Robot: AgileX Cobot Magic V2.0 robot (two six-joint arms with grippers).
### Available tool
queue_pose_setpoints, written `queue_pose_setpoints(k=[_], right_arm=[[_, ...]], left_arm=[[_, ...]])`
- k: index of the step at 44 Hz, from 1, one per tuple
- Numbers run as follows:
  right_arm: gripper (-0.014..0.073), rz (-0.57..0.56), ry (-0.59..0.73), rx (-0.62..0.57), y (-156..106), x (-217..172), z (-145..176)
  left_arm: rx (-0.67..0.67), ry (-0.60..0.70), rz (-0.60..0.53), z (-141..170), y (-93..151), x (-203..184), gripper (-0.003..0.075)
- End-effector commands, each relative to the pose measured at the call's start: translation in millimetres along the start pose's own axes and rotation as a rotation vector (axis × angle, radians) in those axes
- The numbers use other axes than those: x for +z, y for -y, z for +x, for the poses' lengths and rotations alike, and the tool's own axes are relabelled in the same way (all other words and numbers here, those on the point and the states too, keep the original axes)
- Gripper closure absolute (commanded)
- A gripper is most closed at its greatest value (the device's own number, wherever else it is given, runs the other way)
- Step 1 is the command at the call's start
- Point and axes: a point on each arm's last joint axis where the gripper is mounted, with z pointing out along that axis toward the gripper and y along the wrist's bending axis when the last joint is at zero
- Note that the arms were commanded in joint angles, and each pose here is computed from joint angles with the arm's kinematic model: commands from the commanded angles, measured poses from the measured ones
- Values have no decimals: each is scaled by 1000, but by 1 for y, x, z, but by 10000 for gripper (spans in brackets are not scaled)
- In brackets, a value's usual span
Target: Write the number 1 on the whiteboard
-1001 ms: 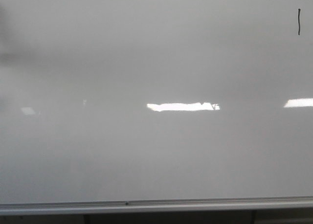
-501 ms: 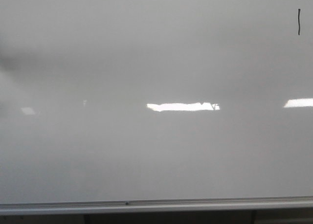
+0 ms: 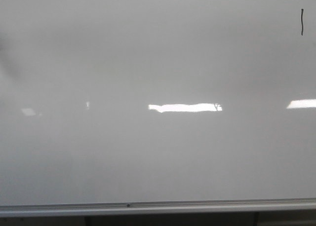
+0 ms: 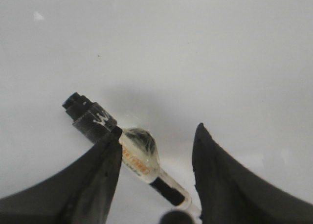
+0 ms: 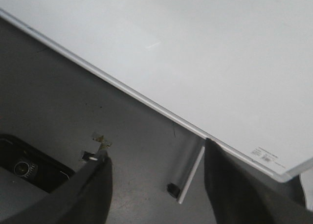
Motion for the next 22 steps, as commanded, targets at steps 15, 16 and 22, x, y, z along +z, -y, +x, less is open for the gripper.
queue_pose_setpoints(k=[15, 16, 22], right_arm=[[148, -57, 158, 167, -4, -7, -9], [148, -60, 167, 169, -4, -7, -8], [148, -61, 213, 169, -7, -3, 4]], left_arm=[[12, -16, 4, -41, -3, -137, 383], [12, -21, 4, -40, -3, -143, 383], [-17, -2, 37, -33, 1, -174, 383]])
